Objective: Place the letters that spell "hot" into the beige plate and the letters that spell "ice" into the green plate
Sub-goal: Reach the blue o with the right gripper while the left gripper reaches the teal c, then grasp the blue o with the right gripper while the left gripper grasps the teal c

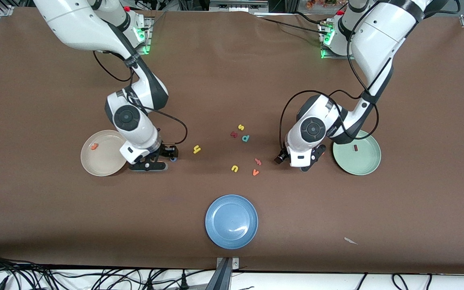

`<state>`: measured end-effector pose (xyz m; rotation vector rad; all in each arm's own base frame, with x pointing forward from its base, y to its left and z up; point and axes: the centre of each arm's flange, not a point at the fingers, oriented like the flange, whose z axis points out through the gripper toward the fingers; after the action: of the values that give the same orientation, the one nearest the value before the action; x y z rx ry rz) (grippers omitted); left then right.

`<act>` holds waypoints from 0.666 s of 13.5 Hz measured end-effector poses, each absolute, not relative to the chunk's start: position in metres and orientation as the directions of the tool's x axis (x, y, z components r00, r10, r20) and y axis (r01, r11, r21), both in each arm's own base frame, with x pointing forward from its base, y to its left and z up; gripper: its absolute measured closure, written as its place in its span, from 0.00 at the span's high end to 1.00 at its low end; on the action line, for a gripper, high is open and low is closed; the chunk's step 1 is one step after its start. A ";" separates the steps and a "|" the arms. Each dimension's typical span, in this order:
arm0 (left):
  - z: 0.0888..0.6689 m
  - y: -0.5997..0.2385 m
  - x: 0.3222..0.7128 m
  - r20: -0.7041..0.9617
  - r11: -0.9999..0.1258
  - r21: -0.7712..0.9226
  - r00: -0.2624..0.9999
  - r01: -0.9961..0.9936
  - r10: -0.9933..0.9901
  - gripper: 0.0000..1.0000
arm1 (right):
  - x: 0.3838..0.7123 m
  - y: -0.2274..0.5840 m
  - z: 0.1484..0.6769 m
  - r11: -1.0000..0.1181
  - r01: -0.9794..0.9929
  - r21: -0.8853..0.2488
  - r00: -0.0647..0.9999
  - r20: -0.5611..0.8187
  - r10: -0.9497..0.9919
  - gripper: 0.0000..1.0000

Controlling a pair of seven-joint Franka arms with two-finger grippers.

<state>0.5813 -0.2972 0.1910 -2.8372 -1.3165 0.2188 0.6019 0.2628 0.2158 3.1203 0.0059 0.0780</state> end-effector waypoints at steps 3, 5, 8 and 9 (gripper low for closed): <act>0.182 -0.295 0.582 -0.119 -0.624 -0.009 0.618 0.782 0.777 1.00 | 0.599 0.269 0.193 -0.999 -0.026 0.019 0.998 0.049 -0.026 0.82; 0.166 -0.294 0.569 -0.122 -0.620 0.034 0.619 0.784 0.776 1.00 | 0.597 0.275 0.188 -0.999 -0.038 0.017 0.998 0.049 -0.037 0.82; 0.162 -0.294 0.563 -0.118 -0.625 0.045 0.626 0.779 0.771 0.99 | 0.596 0.277 0.183 -0.999 -0.051 0.018 0.998 0.047 -0.050 0.81; 0.162 -0.294 0.563 -0.110 -0.631 0.046 0.632 0.774 0.767 0.96 | 0.596 0.275 0.179 -0.998 -0.056 0.017 0.997 0.047 -0.055 0.80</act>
<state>0.5634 -0.2939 0.1622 -2.9171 -1.3806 0.1289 0.5961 0.2754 0.1786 3.1217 -0.0866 0.0733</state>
